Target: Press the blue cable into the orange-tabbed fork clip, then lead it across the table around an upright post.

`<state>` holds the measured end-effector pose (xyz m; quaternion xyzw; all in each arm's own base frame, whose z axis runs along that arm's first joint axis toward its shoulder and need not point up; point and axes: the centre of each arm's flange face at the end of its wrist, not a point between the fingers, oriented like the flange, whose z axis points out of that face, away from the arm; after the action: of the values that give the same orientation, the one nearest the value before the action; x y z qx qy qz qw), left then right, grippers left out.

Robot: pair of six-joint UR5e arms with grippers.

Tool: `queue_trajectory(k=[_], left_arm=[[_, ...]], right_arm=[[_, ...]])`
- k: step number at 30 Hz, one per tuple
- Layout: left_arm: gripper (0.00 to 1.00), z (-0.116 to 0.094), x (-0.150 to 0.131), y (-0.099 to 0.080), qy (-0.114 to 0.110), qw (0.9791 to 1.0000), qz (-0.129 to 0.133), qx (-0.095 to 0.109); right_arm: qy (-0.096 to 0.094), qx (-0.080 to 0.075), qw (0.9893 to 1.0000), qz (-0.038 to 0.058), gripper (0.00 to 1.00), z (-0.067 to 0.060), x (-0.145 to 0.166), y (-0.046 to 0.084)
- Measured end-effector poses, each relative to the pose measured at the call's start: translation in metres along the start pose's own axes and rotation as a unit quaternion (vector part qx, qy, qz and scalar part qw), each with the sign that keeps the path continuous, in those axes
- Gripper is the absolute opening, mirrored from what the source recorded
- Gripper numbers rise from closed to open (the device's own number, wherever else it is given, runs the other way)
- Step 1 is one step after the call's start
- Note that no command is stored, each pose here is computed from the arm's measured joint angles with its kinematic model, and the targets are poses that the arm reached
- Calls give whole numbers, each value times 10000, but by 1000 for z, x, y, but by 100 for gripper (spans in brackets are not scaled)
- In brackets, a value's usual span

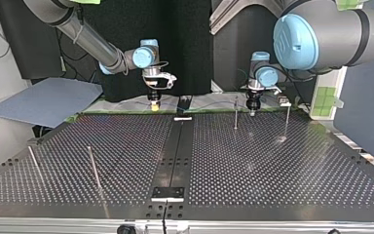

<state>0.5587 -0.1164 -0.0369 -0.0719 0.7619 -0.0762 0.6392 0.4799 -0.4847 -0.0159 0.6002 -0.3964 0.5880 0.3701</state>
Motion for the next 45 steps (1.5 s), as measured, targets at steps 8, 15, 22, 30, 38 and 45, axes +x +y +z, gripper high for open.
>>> queue_trajectory(k=[8,15,22,30,38,45], left_arm=[[98,-8,6,0,317,9993,193,17],[98,-24,-3,-8,346,9986,260,300],[98,-41,-20,-14,183,9984,274,455],[98,-65,-34,-22,121,9977,410,520],[98,-96,-20,-23,432,9969,438,489],[98,-126,-2,-26,749,9940,569,553]], right_arm=[[-33,18,10000,-9,0,-2,-1,-2],[-51,31,10000,-13,0,-3,-1,-4],[-57,42,10000,-13,0,-3,-1,-5],[-110,43,9999,-25,0,-4,-2,-5],[-134,43,9999,-30,0,-5,-3,-5],[-136,43,9999,-30,0,-5,-3,-5]])
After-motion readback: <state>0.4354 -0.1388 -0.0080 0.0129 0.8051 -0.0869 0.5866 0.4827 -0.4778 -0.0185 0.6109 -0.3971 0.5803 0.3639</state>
